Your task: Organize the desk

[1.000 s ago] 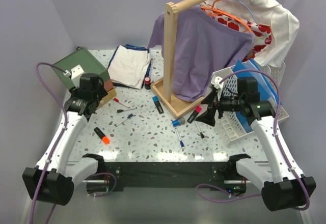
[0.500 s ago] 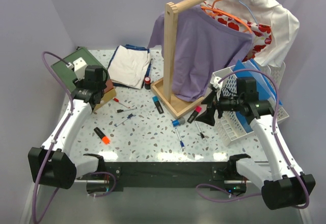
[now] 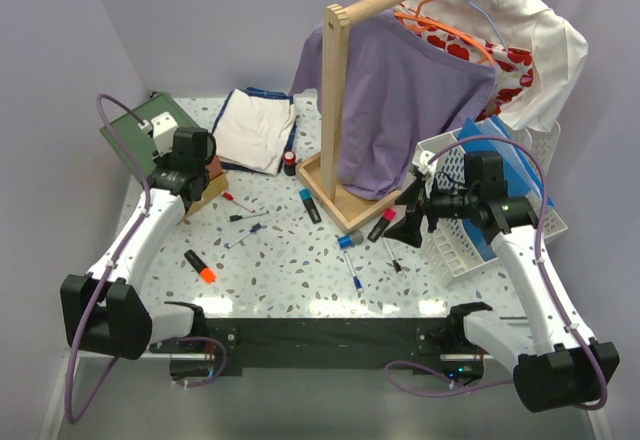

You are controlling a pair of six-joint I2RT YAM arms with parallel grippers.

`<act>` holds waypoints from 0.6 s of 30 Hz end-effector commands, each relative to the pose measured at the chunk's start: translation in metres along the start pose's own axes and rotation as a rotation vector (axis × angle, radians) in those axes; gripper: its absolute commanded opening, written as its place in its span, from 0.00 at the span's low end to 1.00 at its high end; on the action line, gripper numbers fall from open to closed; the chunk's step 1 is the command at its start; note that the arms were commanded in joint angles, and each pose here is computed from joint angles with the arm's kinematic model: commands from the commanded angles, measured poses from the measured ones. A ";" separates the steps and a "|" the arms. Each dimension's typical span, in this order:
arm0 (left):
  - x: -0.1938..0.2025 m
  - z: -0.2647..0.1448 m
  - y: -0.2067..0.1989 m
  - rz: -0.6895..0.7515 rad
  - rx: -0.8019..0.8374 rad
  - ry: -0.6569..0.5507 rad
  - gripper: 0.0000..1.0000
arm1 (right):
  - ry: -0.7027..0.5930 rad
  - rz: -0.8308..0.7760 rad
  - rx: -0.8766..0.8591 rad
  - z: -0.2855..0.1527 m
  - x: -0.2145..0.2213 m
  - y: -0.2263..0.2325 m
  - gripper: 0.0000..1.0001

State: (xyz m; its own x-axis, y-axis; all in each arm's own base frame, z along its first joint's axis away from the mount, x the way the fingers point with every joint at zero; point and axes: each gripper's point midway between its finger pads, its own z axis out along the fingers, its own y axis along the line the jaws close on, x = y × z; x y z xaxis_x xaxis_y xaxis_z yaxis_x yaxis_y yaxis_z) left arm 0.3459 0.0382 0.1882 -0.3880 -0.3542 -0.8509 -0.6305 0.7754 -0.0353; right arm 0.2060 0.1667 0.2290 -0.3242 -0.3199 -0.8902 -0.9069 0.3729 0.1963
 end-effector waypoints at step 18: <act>0.007 -0.056 -0.029 -0.052 0.220 0.016 0.15 | -0.006 -0.063 -0.007 0.001 -0.006 0.003 0.99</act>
State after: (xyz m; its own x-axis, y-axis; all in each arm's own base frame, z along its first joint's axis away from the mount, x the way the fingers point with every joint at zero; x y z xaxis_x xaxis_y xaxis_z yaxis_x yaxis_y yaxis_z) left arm 0.3312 0.0046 0.2028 -0.4115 -0.3499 -0.8416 -0.5270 0.8447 -0.0935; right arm 0.2041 0.1692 0.2283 -0.3114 -0.3311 -0.8908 -0.9145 0.3591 0.1862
